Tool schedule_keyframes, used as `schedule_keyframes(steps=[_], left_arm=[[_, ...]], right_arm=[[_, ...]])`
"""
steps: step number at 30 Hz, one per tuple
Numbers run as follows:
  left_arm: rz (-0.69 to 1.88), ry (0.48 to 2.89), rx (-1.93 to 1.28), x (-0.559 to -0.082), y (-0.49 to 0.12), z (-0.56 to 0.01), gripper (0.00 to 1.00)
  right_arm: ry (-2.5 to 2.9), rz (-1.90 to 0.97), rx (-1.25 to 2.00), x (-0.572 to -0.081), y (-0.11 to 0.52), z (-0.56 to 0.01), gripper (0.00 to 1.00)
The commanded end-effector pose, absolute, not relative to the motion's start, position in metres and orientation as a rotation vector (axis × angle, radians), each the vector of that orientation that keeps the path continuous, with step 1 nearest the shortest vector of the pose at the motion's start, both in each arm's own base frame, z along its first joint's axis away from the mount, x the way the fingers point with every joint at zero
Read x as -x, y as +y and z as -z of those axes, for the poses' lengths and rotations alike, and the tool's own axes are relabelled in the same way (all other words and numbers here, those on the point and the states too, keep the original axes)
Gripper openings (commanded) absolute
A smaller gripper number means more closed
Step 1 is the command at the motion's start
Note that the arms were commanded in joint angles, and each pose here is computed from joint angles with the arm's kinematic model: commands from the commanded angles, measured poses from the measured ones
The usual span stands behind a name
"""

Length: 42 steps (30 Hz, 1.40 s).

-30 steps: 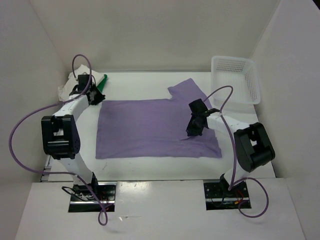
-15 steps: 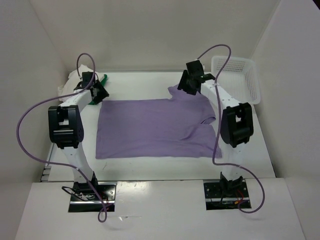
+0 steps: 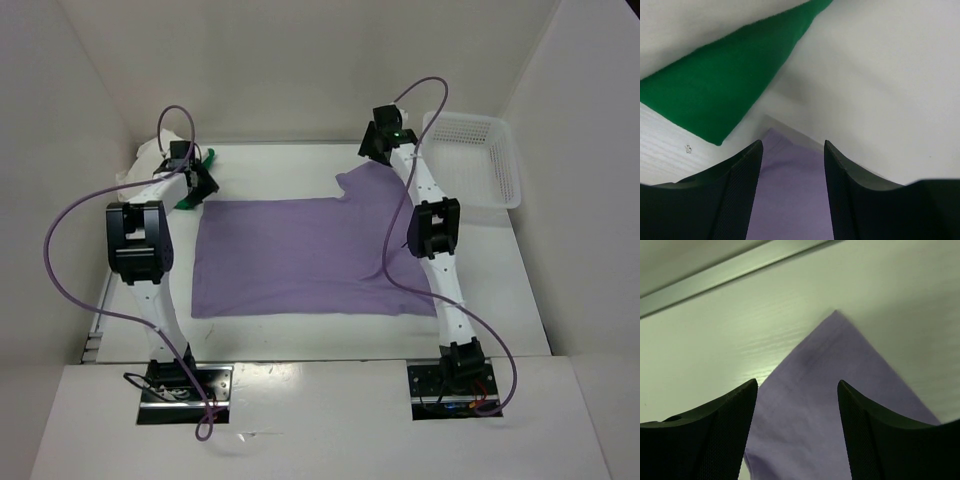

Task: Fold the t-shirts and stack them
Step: Grap the side of the flattened tshirt furthest away from the robot with both arms

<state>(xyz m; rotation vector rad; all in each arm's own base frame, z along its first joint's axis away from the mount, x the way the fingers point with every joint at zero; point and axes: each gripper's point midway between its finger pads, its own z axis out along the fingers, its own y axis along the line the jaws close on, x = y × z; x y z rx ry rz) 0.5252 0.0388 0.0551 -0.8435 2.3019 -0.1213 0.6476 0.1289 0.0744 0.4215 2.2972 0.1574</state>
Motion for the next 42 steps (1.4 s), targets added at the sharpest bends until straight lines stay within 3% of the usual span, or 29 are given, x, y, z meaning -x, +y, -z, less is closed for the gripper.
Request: schedule_keyframes(steps=[1,18,30,34,38,42], left_arm=[[0.088,2.288,0.841,-0.534,0.047,-0.06,0.6],[0.054,2.348,0.85,-0.537,0.049,-0.033,0.52],[0.053,2.36,0.865,-0.54,0.049,-0.024,0.52],[0.053,2.362,0.866,-0.543,0.05,-0.024,0.5],[0.061,2.373,0.866,-0.542,0.048,-0.019,0.42],[0.037,2.365,0.871,-0.539,0.051,-0.023,0.26]], right_arm=[[2.228,-0.139,-0.439,-0.661,0.116,-0.094,0.71],[2.167,-0.065,-0.497,-0.688,0.084,-0.048,0.71],[2.164,-0.122,-0.493,-0.694,0.087,-0.038,0.6],[2.169,-0.15,-0.493,-0.694,0.091,-0.038,0.51],[2.168,-0.206,-0.495,-0.694,0.099,-0.042,0.37],[2.141,-0.262,-0.518,-0.699,0.1,-0.053,0.19]])
